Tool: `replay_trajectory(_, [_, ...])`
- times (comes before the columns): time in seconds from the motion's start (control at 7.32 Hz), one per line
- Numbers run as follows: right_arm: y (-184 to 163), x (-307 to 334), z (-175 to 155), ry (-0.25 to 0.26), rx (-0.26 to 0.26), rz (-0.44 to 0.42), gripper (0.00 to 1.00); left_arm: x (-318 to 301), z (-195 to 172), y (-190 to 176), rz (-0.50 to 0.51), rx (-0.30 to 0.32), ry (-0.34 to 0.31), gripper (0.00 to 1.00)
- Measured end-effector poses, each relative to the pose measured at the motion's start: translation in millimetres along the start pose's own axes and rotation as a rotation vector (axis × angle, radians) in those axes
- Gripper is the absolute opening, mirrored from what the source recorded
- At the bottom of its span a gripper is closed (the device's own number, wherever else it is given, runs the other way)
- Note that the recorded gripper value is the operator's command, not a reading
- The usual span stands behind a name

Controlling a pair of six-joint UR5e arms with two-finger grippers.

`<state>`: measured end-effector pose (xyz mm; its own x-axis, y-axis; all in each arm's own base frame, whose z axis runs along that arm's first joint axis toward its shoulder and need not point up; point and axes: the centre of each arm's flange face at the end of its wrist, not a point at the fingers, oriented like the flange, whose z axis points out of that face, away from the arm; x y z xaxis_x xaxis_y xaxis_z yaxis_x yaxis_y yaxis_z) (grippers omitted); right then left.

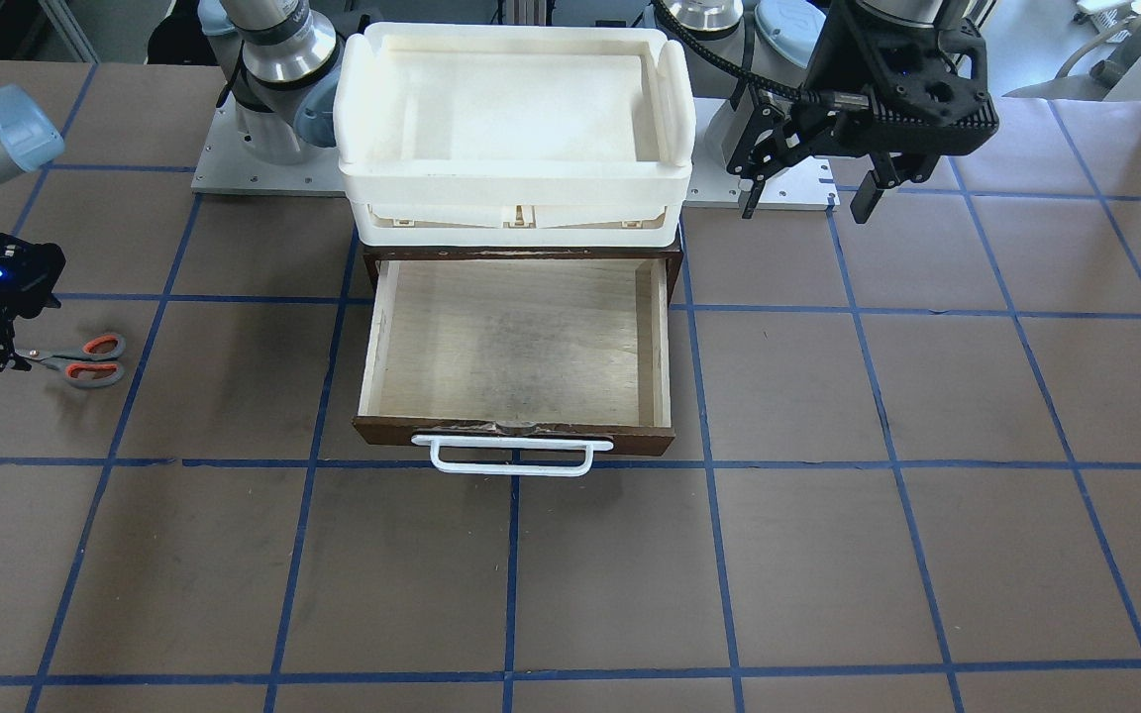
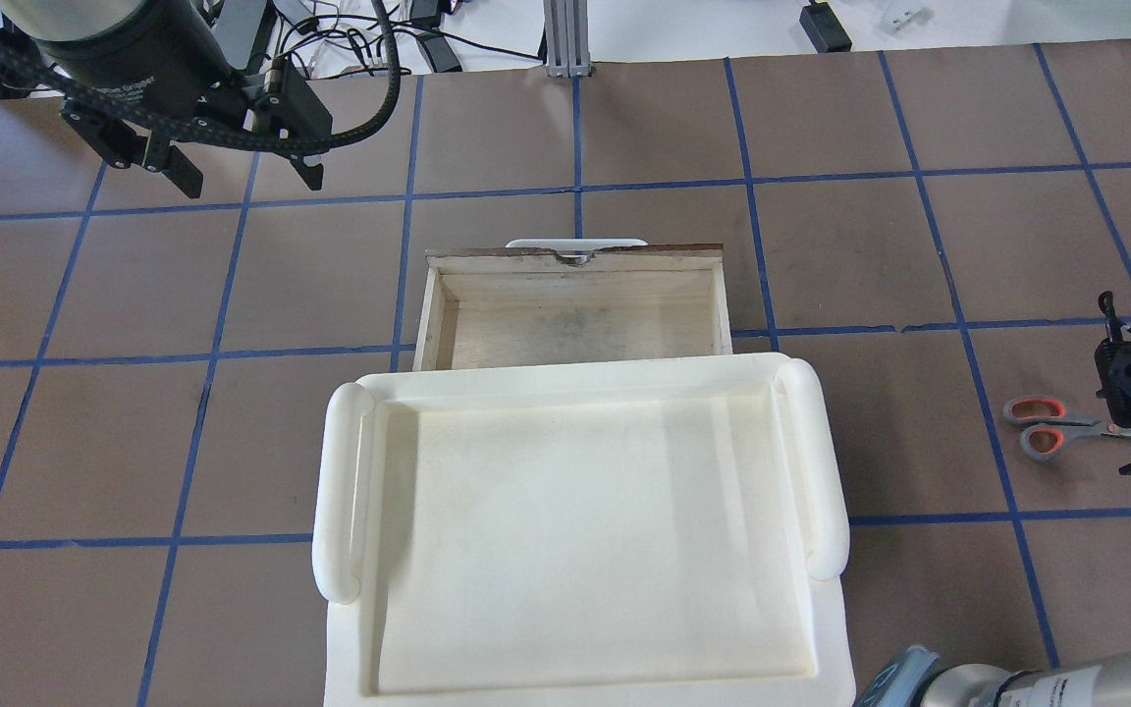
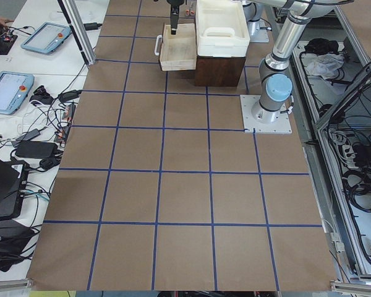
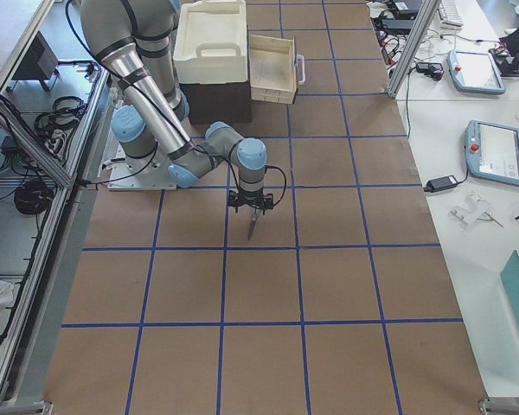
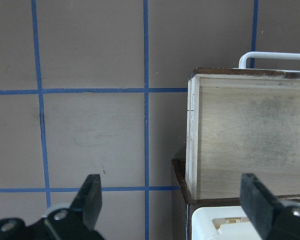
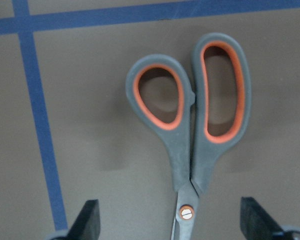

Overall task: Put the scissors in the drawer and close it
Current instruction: 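Move the right gripper outward and down over the grey-and-orange scissors, then lower the right gripper and close it on the scissors handles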

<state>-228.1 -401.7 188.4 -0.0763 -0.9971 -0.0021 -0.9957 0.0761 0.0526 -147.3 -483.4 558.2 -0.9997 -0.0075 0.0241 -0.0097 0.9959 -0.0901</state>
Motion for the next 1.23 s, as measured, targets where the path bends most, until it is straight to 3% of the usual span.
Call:
replay_trajectory(0.96, [3.9,-0.3,19.2,0.025,0.017,-0.024,0.96,0.0,0.3,-0.2,0.001,0.0,0.0,1.0])
replay_trajectory(1.23, [-1.1,-4.5,21.6,0.056,0.01,-0.021,0.93,0.0,0.7,-0.5,0.0,-0.001,0.0,1.0])
